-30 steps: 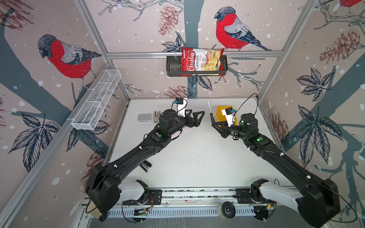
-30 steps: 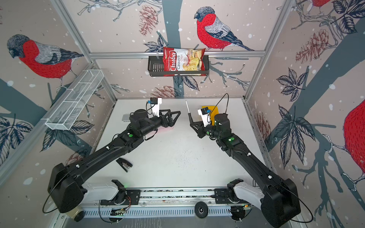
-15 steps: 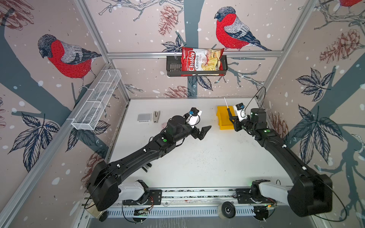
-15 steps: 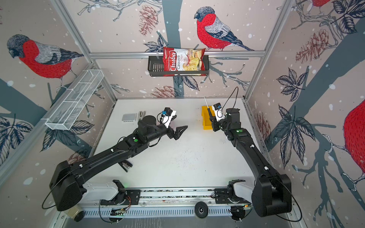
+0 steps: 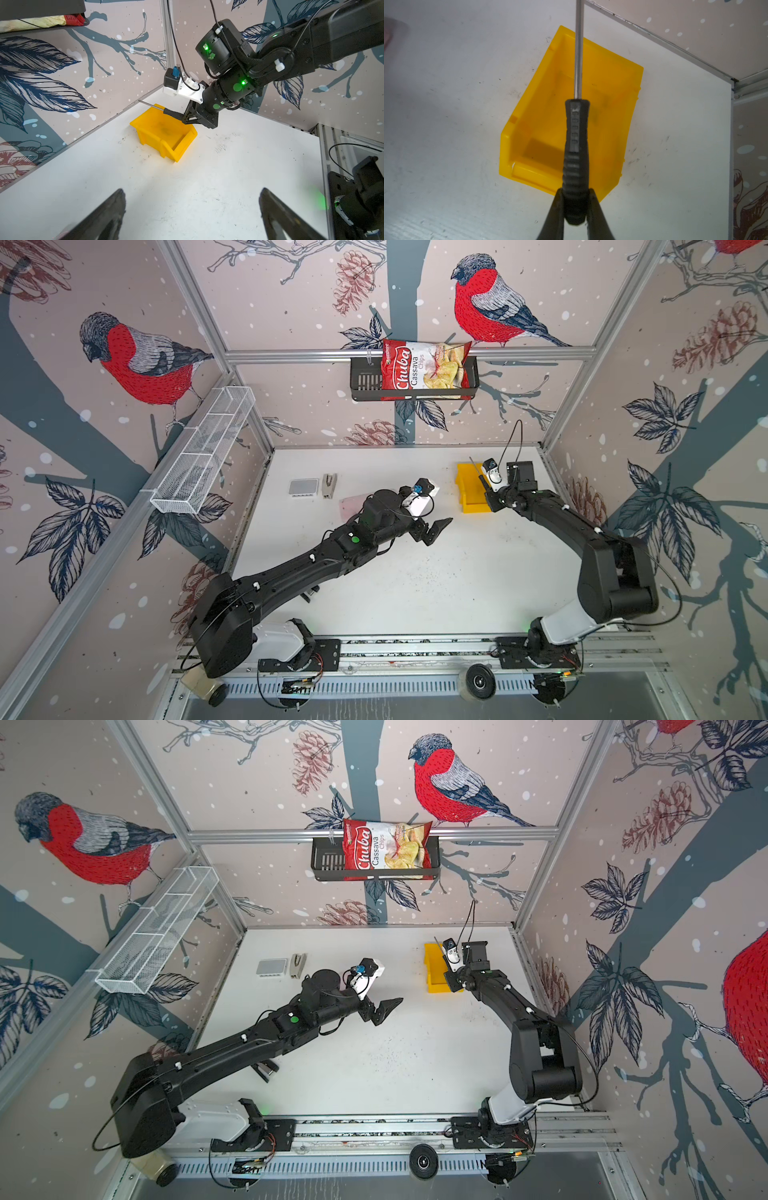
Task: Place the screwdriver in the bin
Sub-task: 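Move the right gripper over the yellow bin and open it to drop the screwdriver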
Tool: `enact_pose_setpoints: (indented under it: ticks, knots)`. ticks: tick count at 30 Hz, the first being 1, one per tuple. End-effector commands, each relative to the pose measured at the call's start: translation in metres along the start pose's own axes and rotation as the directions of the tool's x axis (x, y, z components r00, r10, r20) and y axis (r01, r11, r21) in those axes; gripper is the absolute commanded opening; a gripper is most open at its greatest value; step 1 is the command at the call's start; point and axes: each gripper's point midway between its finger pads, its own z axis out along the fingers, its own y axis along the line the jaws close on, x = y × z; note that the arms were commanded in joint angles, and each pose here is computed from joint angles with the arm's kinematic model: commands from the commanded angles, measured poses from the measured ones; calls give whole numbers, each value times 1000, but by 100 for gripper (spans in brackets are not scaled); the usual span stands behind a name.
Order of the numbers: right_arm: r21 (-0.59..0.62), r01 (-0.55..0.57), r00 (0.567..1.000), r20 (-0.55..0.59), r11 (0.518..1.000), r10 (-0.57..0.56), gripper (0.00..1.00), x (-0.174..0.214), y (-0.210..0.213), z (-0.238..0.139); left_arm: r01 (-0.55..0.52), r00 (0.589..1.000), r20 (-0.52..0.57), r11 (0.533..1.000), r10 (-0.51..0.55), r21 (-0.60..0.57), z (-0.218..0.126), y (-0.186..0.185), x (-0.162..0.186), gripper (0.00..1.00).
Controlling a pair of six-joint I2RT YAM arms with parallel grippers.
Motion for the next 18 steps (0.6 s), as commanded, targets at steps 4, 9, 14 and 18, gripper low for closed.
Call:
enact_pose_setpoints:
  ticks: [4,9,14,18]
  knots:
    - [26,-28,997,-69,999,30,0,7,0,20,-36,999,0,999,36,-25,-3,4,-1,99]
    - [22,-40,990,-131,999,43,1,15,9,35,-28,1000,3,999,28,-39,-4,6,1,99]
    - [31,-77,982,-168,997,81,1,22,9,44,-11,1000,2,998,12,-58,-8,8,5,99]
    - [35,-68,975,-211,997,74,1,32,11,52,-15,1000,0,997,15,-72,-12,9,8,99]
